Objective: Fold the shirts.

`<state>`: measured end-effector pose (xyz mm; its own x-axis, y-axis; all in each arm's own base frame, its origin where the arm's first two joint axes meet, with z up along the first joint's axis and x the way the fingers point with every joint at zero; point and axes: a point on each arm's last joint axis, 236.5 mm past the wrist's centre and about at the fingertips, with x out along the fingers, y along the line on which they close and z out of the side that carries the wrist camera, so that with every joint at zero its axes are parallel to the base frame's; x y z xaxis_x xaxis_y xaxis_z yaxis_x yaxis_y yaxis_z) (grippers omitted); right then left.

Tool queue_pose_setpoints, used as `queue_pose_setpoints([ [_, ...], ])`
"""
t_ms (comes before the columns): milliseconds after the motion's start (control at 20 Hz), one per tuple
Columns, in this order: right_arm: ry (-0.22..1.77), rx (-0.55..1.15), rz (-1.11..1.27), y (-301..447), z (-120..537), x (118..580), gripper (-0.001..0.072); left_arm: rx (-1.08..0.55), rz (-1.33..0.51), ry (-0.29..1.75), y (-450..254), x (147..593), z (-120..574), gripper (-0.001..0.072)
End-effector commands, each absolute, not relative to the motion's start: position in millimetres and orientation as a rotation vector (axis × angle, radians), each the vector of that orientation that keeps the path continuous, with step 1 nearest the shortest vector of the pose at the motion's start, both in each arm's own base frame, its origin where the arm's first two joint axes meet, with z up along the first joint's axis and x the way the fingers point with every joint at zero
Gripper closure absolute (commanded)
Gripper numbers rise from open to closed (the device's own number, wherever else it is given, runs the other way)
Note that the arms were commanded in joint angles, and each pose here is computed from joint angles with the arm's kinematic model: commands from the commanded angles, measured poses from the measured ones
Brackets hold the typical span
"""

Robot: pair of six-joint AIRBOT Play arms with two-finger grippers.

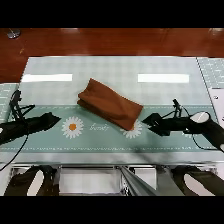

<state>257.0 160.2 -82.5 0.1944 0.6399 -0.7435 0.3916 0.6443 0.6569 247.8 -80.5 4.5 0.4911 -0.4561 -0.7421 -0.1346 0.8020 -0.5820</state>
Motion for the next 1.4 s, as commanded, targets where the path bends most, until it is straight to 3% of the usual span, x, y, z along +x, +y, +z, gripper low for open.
queue_pose_setpoints([
  [0,1.478,0.906,0.249,188.7,-100.6,284.9,0.0095,-0.636,-0.212,1.070,-79.8,249.6,-0.6,0.0684],
  [250,1.561,0.869,0.341,232.3,-111.3,319.4,0.0096,-0.636,-0.212,1.070,-79.8,249.6,-0.6,0.0684],
  [300,1.565,0.856,0.374,242.4,-108.0,326.6,0.0128,-0.636,-0.212,1.070,-79.8,249.6,-0.6,0.0684],
  [400,1.533,0.797,0.484,259.2,-87.8,342.8,0.0670,-0.636,-0.212,1.071,-79.8,249.5,-0.7,0.0683],
  [800,1.190,0.492,0.557,226.6,85.6,460.9,0.0672,-0.637,-0.212,1.071,-79.9,249.5,-0.7,0.0683],
  [1050,1.057,0.401,0.450,145.8,179.6,480.2,0.0672,-0.637,-0.212,1.071,-79.9,249.5,-0.7,0.0683],
  [1350,0.964,0.512,0.183,-0.9,232.4,456.1,0.0672,-0.636,-0.217,1.081,-81.2,247.2,-1.4,0.0683],
])
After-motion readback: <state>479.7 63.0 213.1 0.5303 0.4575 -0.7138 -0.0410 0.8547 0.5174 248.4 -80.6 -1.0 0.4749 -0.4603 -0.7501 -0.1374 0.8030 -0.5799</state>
